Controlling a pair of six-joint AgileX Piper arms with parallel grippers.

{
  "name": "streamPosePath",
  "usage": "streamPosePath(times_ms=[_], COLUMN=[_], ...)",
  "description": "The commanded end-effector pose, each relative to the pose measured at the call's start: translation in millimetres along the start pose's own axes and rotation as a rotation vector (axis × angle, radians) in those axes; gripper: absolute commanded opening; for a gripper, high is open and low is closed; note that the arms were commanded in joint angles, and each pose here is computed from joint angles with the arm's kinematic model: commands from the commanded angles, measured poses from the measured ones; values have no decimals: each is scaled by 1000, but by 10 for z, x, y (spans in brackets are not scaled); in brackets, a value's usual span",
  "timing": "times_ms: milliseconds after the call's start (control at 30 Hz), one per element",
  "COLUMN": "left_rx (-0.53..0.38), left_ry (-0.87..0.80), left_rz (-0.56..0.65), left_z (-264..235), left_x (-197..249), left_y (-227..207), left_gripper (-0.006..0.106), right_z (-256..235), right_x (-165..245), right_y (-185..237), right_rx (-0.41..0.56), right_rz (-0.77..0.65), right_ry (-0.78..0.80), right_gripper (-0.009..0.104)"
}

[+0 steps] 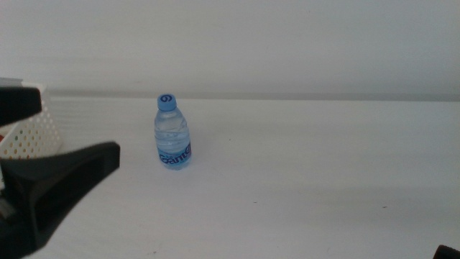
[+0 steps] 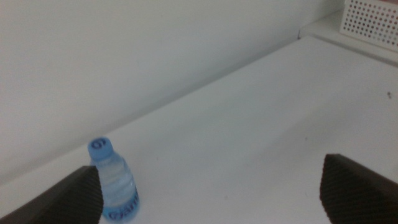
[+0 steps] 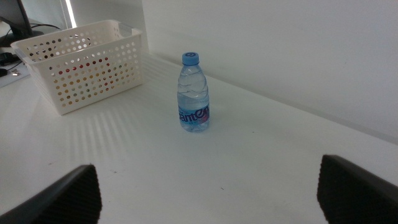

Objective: Use arms to grab the bottles and put them into the dustbin to the left of the table.

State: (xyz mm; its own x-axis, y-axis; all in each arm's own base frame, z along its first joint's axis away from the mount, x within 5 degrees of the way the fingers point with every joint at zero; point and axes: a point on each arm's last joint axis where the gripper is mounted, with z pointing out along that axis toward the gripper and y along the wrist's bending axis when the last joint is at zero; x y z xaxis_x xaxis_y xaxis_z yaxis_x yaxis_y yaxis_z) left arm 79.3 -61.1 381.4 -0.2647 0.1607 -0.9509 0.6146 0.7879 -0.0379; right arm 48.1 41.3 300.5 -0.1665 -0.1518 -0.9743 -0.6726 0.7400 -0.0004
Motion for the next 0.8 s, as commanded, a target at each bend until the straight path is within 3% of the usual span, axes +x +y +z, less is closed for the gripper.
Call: streamPosePath(times_ms=[0,200,367,567,767], left_rx=[0,-104,-146,-143,-154], left_ry=[-67,-213,-326,-224,-123], left_rz=[-6,113,172,103,26], left_z=[-19,63,408,739,957], left_x=[-48,-59,374,908,1041], left_y=[-3,93,160,212,256], left_gripper=[94,94,94,94,94], right_z=[0,0,0,0,0], right_x=[7,7,7,7,7], right_y=[-1,-1,-1,-1,-1], right_rx=[2,2,2,2,2], right_rz=[-6,-6,-6,-6,-6], right_ry=[-8,-8,-8,-8,-8], right_gripper=[93,93,93,93,93])
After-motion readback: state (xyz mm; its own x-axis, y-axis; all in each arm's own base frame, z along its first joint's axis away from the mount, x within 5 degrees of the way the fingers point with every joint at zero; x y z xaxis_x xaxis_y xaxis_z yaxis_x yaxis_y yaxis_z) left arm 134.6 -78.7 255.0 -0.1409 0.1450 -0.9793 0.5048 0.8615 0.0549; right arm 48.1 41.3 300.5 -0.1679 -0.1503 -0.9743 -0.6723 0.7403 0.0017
